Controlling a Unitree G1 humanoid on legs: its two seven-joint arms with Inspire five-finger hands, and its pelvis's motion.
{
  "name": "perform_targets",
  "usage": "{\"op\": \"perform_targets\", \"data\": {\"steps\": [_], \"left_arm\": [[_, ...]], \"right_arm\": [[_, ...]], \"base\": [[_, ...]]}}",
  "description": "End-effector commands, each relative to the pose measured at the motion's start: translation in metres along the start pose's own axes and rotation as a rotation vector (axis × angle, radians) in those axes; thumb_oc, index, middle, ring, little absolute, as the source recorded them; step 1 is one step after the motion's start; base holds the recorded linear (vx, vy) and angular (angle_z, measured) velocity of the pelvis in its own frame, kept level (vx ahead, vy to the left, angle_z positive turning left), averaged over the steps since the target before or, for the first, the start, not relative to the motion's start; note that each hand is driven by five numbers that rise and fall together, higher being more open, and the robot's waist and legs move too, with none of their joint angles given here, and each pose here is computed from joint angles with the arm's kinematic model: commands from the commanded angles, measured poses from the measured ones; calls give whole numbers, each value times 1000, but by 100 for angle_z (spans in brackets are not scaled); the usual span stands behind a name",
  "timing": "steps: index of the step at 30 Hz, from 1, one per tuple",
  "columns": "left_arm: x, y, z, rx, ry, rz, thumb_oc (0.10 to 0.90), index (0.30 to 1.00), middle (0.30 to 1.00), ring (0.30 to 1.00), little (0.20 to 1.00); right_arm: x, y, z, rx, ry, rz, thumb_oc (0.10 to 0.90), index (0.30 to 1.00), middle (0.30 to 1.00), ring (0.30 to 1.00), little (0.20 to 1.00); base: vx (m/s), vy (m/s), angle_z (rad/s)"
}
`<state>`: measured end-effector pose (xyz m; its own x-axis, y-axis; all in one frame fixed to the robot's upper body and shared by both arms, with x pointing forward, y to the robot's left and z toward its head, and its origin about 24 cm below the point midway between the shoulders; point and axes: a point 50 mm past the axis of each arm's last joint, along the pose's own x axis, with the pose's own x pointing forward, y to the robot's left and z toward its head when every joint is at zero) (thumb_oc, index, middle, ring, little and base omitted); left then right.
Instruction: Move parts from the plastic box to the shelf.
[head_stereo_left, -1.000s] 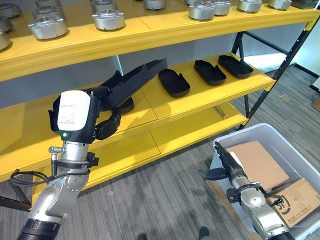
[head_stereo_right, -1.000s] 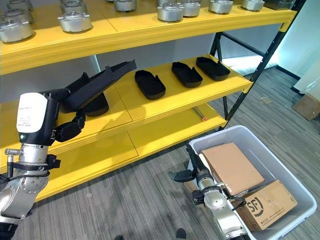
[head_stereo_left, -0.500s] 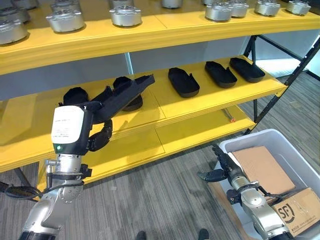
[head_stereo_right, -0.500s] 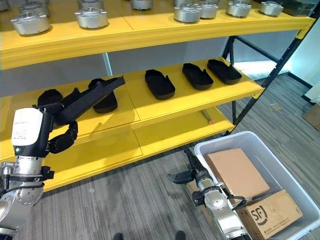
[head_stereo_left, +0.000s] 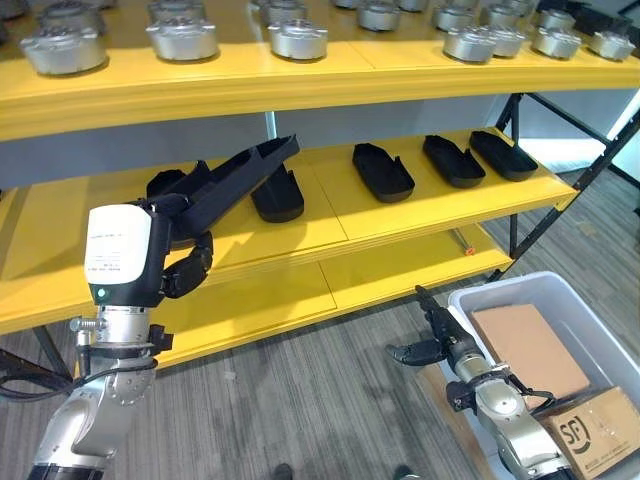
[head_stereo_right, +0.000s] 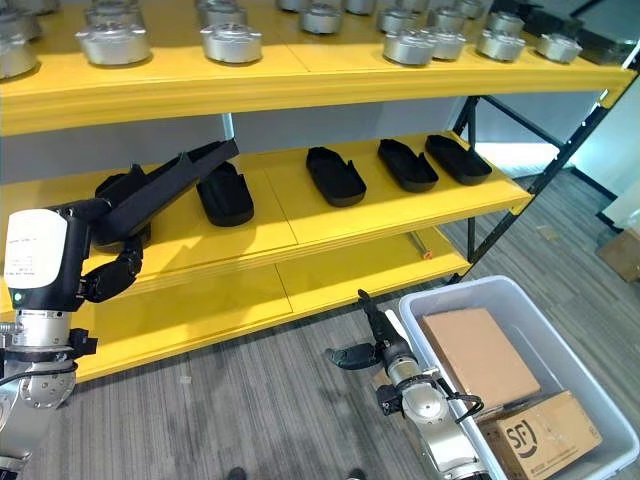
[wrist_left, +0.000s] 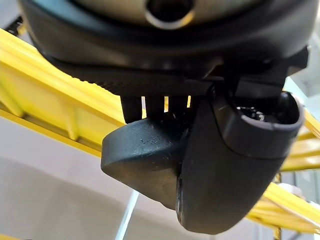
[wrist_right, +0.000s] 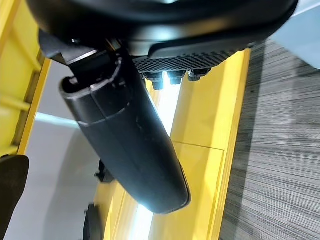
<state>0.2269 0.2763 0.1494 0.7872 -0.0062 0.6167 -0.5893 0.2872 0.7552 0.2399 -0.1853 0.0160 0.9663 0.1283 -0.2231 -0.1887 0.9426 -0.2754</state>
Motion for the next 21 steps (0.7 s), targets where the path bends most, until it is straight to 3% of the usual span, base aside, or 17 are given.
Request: {"op": "perform_targets", "data": {"steps": [1,4,13,21], "left_arm": [[36,37,25,-53,-171,328,400,300,300,300,300],[40,24,29,-103,-166,317,400,300,300,300,300],[41,22,36,-93,-156,307,400,300,300,300,300],[37,33,16,-23,-57,384,400,300,300,300,300]], "right_arm": [[4,-28,50,-66,-252,-70,900,1000,1000,1000,1000],[-6,-35,41,-58,-229,-92,900,1000,1000,1000,1000],[-4,-30,40,-50,-230,-67,900,1000,1000,1000,1000],[-6,-24,34,-40,-210,-12,900,1000,1000,1000,1000]], "base": [[152,3,135],[90,-31,148],[47,-91,4],[35,-129,6]]}}
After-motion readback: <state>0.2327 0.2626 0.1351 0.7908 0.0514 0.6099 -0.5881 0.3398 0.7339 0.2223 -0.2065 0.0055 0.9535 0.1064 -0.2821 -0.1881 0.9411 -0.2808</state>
